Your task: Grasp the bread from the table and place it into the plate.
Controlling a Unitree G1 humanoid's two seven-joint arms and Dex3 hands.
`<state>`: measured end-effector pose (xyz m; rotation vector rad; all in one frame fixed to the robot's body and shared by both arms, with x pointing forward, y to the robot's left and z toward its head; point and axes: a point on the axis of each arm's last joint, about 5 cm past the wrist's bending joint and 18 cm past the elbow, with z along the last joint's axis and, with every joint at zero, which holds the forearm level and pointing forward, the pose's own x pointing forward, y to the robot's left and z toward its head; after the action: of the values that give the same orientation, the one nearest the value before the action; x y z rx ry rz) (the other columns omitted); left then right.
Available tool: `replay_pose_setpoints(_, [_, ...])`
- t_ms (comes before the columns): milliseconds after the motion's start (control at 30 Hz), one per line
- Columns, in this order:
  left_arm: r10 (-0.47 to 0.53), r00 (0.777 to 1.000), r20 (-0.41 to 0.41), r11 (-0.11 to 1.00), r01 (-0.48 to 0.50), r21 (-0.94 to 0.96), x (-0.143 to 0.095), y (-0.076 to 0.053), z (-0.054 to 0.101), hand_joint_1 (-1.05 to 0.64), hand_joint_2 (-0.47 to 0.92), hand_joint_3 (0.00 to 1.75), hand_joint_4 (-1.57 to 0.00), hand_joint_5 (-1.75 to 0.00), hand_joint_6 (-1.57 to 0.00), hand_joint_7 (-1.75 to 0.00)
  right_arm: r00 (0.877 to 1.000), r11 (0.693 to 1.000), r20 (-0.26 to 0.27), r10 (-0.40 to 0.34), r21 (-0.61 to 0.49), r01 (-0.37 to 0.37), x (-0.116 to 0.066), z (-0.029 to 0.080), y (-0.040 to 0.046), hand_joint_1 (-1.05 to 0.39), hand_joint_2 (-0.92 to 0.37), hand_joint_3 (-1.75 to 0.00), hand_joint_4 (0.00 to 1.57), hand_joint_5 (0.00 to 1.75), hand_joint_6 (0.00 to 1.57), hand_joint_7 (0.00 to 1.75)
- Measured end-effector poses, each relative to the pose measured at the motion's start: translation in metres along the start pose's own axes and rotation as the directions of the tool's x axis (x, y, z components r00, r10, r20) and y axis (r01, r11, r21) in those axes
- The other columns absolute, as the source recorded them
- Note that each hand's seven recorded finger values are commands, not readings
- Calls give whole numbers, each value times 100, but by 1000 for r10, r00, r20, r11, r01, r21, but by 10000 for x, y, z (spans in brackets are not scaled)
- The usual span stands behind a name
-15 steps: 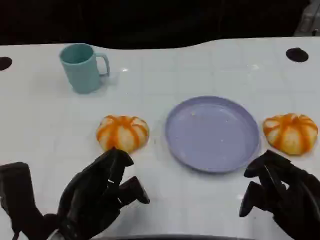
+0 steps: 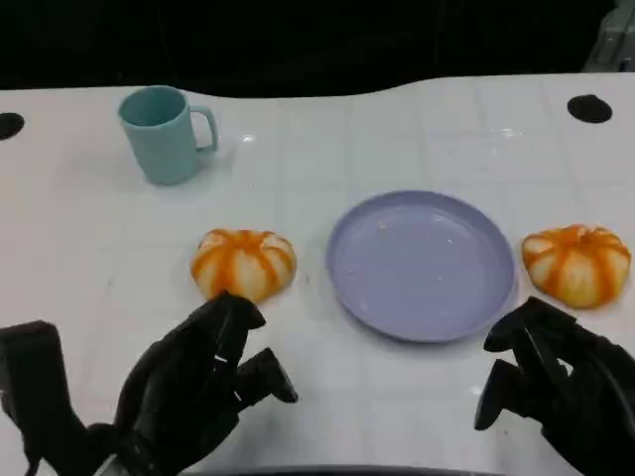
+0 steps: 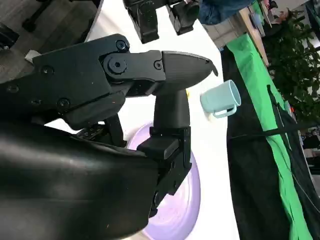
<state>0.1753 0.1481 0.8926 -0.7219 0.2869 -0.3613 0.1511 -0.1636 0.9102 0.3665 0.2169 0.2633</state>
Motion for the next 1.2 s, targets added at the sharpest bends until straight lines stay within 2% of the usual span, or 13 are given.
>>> replay_pose_setpoints(167, [-8, 1000, 19, 999, 7, 38, 8, -4, 3, -56, 92, 49, -73, -175, -49, -173, 1000, 1000, 0, -3, 0, 3, 0, 1, 0, -44, -92, -40, 64, 175, 49, 162])
replay_pose_setpoints(267, [-11, 999, 32, 997, 8, 80, 11, 13, 9, -56, 92, 52, -69, -175, -50, -163, 1000, 1000, -4, -6, 0, 6, 2, 1, 1, -44, -92, -40, 64, 175, 49, 163])
replay_pose_setpoints(333, [-19, 999, 41, 994, 14, 108, 11, 19, 23, -60, 92, 42, -61, -170, -50, -140, 1000, 1000, -12, -11, 2, 11, 3, -1, 2, -44, -92, -40, 64, 175, 49, 163])
replay_pose_setpoints(367, [-26, 999, 47, 992, 20, 123, 15, 17, 31, -61, 92, 40, -60, -168, -50, -135, 1000, 1000, -13, -12, 2, 12, 5, 0, 3, -44, -92, -40, 64, 175, 49, 163])
replay_pose_setpoints(433, [-37, 997, 61, 988, 28, 150, 24, 11, 50, -57, 92, 31, -57, -150, -50, -104, 1000, 1000, -10, -12, 1, 12, 11, 6, 5, -44, -92, -40, 64, 175, 49, 163])
replay_pose_setpoints(533, [-52, 991, 125, 973, 22, 229, 46, -14, 95, -54, 92, 27, -54, -139, -49, -88, 1000, 1000, -7, -12, 0, 12, 18, 13, 7, -44, -92, -40, 65, 175, 49, 164])
replay_pose_setpoints(600, [-62, 986, 153, 961, 18, 275, 59, -26, 116, -51, 92, 18, -45, -127, -43, -73, 1000, 1000, -4, -11, -1, 11, 25, 20, 10, -44, -92, -40, 65, 175, 49, 164])
replay_pose_setpoints(667, [-79, 983, 168, 933, 13, 360, 72, -23, 147, -50, 92, 12, -29, -116, -37, -59, 1000, 1000, -5, -10, 0, 10, 29, 22, 12, -44, -92, -40, 65, 175, 49, 164])
replay_pose_setpoints(767, [-106, 976, 189, 848, -10, 530, 89, -1, 258, -42, 91, 5, -10, -114, -38, -37, 1000, 1000, -7, -9, 3, 9, 32, 22, 14, -44, -92, -40, 65, 175, 49, 164])
replay_pose_setpoints(867, [-134, 969, 209, 739, -43, 673, 103, -12, 386, -35, 87, 1, -6, -102, -43, -20, 1000, 1000, -7, -10, 3, 11, 33, 22, 15, -44, -92, -40, 65, 175, 49, 163])
replay_pose_setpoints(1100, [-197, 949, 246, 411, -148, 900, 131, -78, 591, -32, 81, 0, 0, -90, -39, -10, 1000, 1000, -10, -15, 4, 15, 38, 25, 16, -44, -92, -40, 65, 175, 49, 163])
replay_pose_setpoints(1133, [-199, 948, 247, 378, -158, 912, 131, -75, 600, -29, 81, 0, 0, -80, -35, -7, 1000, 1000, -10, -15, 4, 15, 38, 26, 16, -44, -92, -39, 65, 175, 49, 163])
replay_pose_setpoints(1200, [-204, 953, 225, 278, -164, 947, 133, -81, 616, -27, 79, 1, 0, -70, -32, -5, 1000, 1000, -10, -15, 4, 15, 38, 25, 15, -44, -92, -38, 65, 175, 49, 163])
